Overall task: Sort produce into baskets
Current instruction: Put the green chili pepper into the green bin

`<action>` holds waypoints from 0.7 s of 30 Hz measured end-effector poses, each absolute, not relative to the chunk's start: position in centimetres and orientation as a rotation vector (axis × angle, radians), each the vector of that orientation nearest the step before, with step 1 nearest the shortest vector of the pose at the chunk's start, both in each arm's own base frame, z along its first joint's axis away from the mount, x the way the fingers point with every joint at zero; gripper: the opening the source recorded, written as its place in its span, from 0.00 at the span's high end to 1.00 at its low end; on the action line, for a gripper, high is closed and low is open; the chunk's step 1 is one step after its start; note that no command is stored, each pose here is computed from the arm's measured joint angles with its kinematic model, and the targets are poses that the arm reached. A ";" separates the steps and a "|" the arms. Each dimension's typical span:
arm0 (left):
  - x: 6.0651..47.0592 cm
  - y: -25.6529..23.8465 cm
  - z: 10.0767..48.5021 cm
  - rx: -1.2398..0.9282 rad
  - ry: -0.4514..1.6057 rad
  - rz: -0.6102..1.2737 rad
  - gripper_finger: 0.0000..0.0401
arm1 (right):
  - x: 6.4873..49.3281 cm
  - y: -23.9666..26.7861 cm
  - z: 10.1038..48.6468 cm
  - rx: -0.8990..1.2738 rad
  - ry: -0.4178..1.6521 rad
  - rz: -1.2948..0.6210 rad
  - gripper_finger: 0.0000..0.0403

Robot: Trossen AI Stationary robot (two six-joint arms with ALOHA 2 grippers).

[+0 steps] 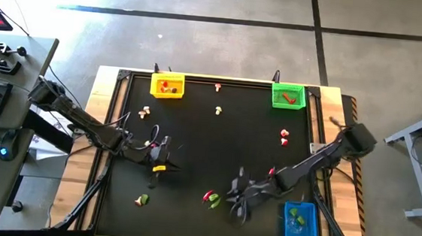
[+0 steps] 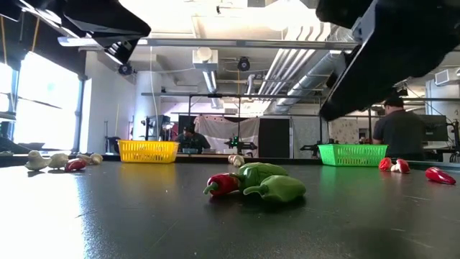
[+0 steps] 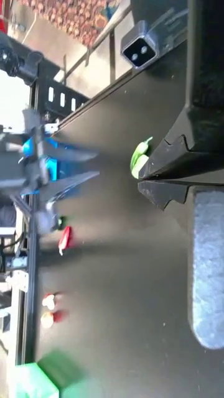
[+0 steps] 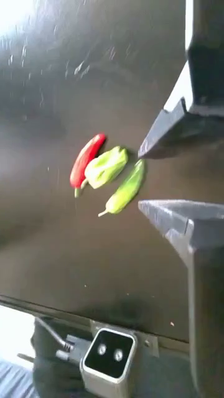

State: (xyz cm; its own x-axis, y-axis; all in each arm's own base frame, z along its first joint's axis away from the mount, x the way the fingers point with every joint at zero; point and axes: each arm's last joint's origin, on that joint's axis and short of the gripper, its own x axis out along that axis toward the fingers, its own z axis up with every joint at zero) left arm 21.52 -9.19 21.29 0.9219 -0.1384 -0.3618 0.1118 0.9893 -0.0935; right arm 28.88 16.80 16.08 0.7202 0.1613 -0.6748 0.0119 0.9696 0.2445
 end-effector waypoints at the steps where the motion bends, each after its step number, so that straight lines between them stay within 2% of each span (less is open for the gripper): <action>1: 21.5 -9.2 21.3 -0.071 0.373 -0.122 1.00 | 29.3 17.2 15.8 0.222 0.768 0.087 0.70; 5: 21.5 -9.2 21.3 -0.069 0.371 -0.116 1.00 | 31.3 18.5 14.5 0.125 0.787 0.124 0.65; 11: 21.5 -9.2 21.4 -0.047 0.364 -0.121 1.00 | 33.3 19.8 13.4 0.007 0.832 0.154 0.64; 21: 21.5 -9.2 21.4 -0.046 0.365 -0.119 1.00 | 33.8 19.1 12.9 -0.025 0.907 0.158 0.64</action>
